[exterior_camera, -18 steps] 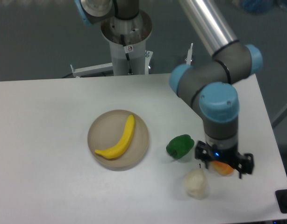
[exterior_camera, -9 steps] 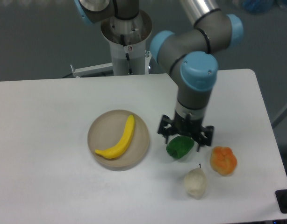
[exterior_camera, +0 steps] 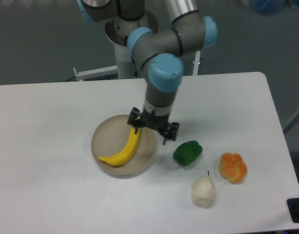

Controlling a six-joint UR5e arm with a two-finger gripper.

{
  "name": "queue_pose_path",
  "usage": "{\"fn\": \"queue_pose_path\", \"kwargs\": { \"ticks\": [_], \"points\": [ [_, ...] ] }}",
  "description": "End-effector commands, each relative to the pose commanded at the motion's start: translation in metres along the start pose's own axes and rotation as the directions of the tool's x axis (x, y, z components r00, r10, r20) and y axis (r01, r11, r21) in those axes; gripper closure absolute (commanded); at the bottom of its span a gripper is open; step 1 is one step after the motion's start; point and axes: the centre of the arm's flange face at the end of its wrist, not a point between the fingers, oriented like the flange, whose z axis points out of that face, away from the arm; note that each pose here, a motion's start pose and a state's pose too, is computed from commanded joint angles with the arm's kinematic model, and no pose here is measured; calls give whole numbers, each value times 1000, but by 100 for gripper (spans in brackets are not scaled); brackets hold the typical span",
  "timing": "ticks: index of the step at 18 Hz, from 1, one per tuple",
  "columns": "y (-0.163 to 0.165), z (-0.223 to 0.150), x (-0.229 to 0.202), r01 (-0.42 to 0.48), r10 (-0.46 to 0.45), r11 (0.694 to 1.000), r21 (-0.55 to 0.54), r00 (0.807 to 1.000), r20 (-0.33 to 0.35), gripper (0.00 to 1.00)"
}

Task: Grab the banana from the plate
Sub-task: 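Move the gripper over the green pepper toward the banana on the plate, then lower the open gripper onto the yellow banana and close on it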

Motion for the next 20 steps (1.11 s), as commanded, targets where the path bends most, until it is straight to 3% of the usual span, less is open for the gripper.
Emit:
{"fn": "queue_pose_path", "kwargs": {
  "ticks": [4,7,18,19,20],
  "points": [
    [1,46,25,-37,42,993,-112,998,48,0],
    [-3,64,31,-18,26,993,-113,997,68,0],
    [-7,80,41,-38,45,992,-124,997,61,0],
    [-7,80,40,-38,46,992,-124,997,63,2],
    [-8,80,40,-38,46,992,-123,997,62,14]
  ]
}}
